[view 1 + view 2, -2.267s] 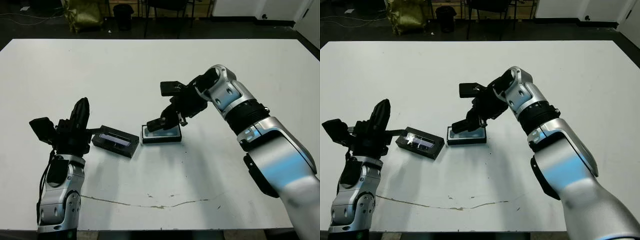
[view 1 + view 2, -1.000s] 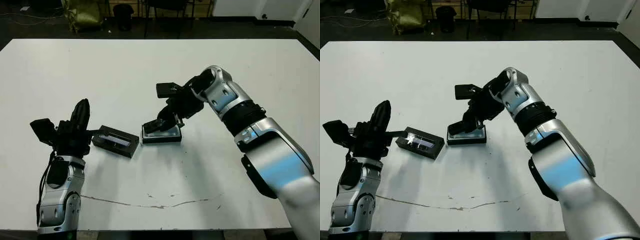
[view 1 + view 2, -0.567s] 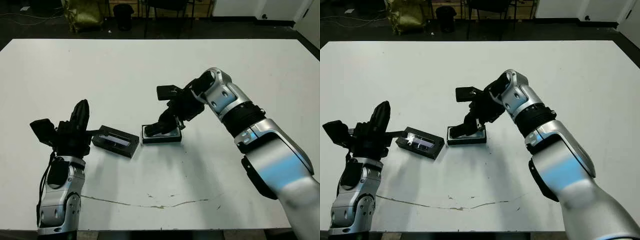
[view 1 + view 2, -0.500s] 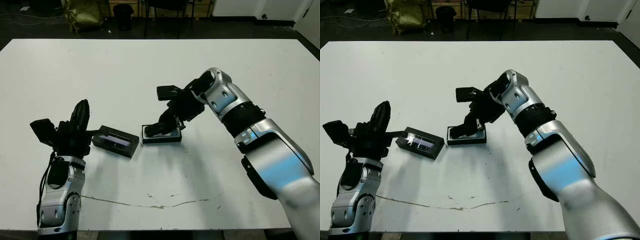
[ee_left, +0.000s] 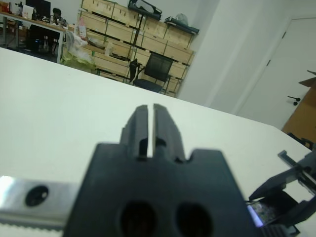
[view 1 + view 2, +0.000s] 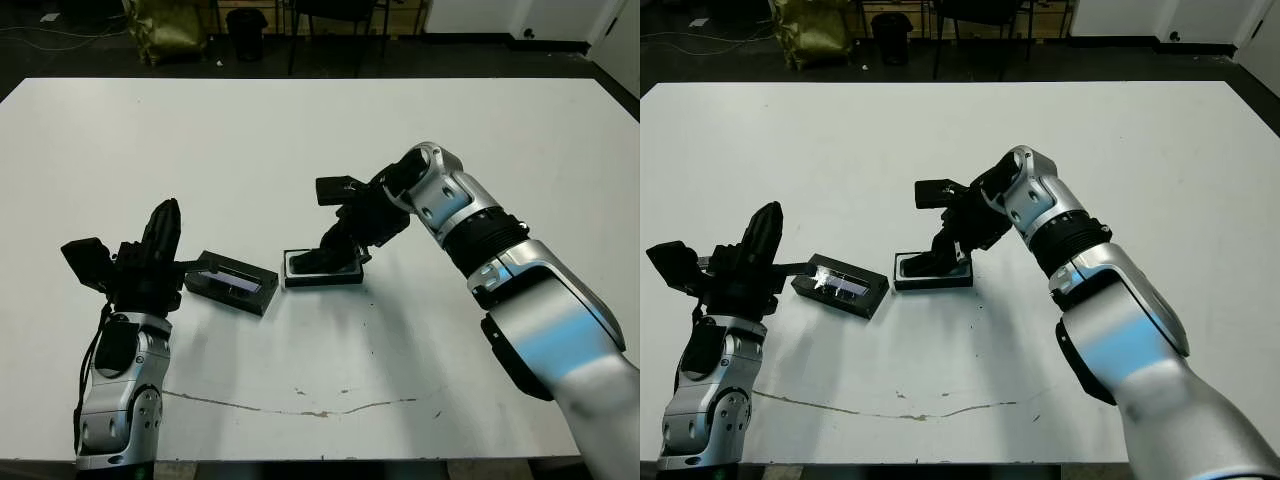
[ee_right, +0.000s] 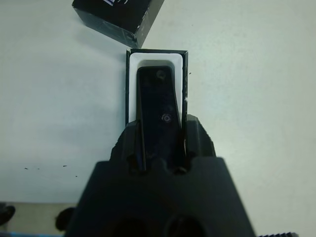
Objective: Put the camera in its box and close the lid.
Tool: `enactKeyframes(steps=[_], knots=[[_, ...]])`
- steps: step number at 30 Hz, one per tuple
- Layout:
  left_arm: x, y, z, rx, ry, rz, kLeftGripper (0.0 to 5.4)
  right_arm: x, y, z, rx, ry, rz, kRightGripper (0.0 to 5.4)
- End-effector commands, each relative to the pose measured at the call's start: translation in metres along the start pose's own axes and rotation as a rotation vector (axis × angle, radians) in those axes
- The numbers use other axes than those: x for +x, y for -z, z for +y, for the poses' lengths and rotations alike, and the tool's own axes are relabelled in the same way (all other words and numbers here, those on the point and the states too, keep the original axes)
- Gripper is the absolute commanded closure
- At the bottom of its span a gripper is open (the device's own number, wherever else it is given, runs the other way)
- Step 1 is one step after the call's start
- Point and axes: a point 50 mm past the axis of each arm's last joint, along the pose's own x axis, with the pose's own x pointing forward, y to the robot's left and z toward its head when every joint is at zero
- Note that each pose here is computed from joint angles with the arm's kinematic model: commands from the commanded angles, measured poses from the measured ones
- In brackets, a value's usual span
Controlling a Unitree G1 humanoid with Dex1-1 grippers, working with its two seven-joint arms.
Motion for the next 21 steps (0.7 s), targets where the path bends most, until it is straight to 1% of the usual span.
enactKeyframes(steps=[1,8,11,15,21], knots=[[-0.003,0.005,0.002,-0.013,-0.023,0.036,5.4,0.01,0.001,0.003,-0.026,-0.013,0.029,4.71],[-0.003,0.006,0.002,0.003,-0.025,0.034,5.4,0.016,-0.004,0.004,-0.025,-0.025,0.015,4.71],[-0.003,0.006,0.003,-0.012,-0.012,0.028,5.4,0.018,-0.007,0.005,-0.034,-0.018,0.018,4.71],[-0.004,0.006,0.003,-0.003,-0.029,0.04,5.4,0.021,-0.011,0.006,-0.053,-0.028,0.008,4.71],[-0.003,0.006,0.004,-0.003,-0.02,0.034,5.4,0.02,-0.012,0.006,-0.073,-0.049,0.023,4.71]])
